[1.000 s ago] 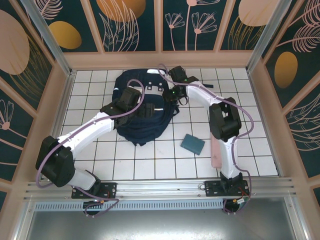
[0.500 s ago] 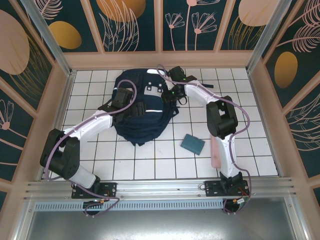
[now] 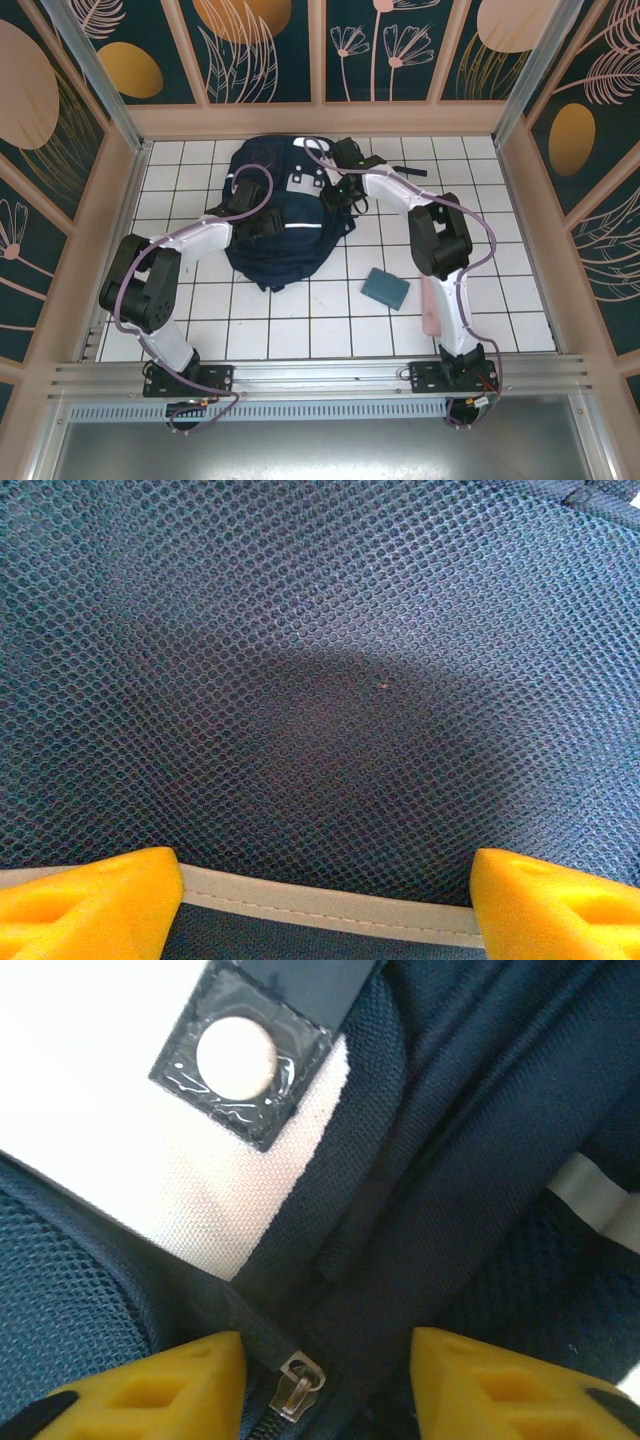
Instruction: Pack the student bag
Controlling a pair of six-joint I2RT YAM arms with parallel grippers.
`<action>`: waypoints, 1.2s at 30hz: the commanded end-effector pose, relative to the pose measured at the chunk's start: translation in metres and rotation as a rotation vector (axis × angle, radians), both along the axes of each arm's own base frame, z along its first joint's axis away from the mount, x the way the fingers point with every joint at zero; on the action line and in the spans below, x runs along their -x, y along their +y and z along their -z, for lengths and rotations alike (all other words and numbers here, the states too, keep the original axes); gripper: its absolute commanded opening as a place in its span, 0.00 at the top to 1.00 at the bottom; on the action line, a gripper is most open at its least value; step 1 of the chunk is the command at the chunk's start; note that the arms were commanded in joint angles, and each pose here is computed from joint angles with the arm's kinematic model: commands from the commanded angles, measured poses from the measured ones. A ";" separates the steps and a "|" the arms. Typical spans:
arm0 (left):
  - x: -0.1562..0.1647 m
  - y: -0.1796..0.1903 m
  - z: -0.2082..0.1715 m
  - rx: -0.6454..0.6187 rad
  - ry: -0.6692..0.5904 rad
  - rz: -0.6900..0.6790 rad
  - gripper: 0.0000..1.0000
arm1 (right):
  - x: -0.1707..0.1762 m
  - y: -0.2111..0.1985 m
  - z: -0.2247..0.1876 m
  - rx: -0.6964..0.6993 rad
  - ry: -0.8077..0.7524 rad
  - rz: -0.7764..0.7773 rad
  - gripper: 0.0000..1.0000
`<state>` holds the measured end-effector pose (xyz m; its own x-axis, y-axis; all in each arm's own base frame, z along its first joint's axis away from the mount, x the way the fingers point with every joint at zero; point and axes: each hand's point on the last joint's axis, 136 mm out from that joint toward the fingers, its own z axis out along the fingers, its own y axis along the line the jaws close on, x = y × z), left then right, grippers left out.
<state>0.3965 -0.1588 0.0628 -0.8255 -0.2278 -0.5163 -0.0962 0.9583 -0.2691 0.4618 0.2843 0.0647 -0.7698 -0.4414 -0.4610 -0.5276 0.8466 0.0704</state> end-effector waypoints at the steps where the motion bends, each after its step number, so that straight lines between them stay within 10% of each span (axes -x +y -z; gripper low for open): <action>1: 0.019 0.016 0.039 -0.037 0.123 -0.045 0.23 | -0.025 -0.028 -0.022 0.124 -0.137 0.174 0.58; 11: 0.018 0.013 0.036 -0.029 0.121 -0.026 0.23 | -0.016 -0.061 -0.073 0.054 -0.248 0.388 0.66; 20: 0.014 0.012 0.029 -0.031 0.107 -0.017 0.24 | 0.024 0.010 -0.043 -0.122 -0.035 -0.024 0.56; 30: 0.018 0.016 0.035 -0.051 0.123 -0.029 0.27 | 0.012 0.006 -0.012 -0.027 0.022 -0.080 0.73; 36: 0.020 0.020 0.041 -0.070 0.135 -0.034 0.27 | 0.009 -0.004 -0.002 0.032 0.015 -0.088 0.61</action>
<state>0.3996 -0.1569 0.0605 -0.8210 -0.2408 -0.5177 -0.1083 0.9560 -0.2728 0.4524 0.2872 0.0719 -0.7451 -0.4782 -0.4650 -0.5783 0.8105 0.0931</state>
